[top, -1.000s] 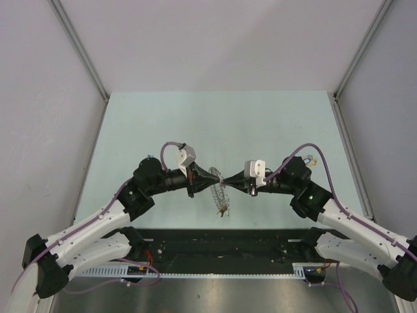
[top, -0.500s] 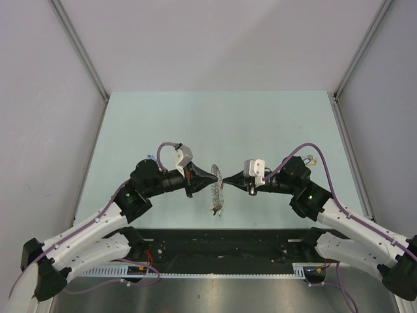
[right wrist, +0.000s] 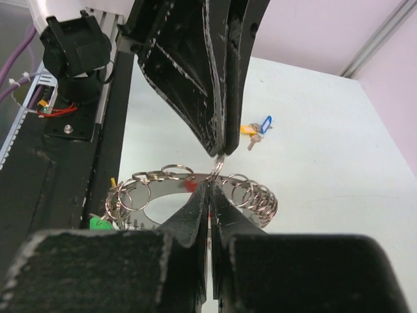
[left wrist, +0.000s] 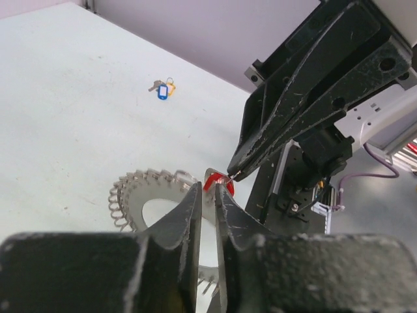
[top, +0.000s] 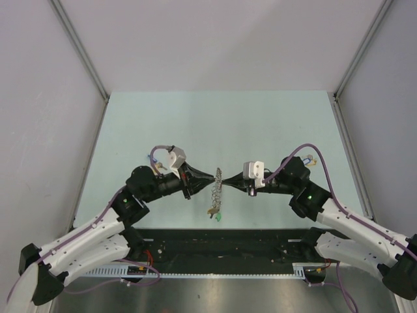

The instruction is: Put the keys on the keyring

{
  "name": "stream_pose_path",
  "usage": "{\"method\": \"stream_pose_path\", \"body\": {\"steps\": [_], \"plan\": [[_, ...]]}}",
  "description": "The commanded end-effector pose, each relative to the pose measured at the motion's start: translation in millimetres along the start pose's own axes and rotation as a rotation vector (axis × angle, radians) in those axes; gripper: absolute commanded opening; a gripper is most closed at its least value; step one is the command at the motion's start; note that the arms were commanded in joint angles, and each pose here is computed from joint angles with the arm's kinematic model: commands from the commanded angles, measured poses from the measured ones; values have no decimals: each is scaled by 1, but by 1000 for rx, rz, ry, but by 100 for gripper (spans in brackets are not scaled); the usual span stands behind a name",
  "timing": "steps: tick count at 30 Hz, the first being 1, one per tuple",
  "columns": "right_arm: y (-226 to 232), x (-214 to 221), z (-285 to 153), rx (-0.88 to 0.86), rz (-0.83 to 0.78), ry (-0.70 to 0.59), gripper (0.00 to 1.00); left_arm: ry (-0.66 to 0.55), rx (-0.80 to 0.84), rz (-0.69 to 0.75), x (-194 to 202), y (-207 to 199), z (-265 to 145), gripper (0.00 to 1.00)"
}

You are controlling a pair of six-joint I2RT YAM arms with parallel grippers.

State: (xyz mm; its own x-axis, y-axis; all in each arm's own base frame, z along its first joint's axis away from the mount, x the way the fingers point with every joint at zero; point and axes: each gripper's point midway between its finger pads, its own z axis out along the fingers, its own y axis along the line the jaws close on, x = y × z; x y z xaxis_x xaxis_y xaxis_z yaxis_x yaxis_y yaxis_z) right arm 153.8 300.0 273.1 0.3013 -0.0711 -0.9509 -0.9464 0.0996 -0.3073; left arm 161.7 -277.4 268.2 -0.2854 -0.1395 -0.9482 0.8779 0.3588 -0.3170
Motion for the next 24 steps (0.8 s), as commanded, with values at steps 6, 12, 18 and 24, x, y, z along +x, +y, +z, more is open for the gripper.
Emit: {"method": "stream_pose_path", "body": {"steps": [6, 12, 18, 24], "plan": [[1, -17, -3, -37, -91, -18, 0, 58, 103, 250, -19, -15, -6, 32], [4, -18, -3, -71, -108, 1, 0, 199, 224, 373, -4, -21, 0, 52], [6, -17, -3, -83, -109, 8, 0, 316, 312, 435, 10, -21, 3, 55], [7, -17, -3, -93, -107, 8, 0, 407, 359, 435, 24, -18, 6, 41]]}}
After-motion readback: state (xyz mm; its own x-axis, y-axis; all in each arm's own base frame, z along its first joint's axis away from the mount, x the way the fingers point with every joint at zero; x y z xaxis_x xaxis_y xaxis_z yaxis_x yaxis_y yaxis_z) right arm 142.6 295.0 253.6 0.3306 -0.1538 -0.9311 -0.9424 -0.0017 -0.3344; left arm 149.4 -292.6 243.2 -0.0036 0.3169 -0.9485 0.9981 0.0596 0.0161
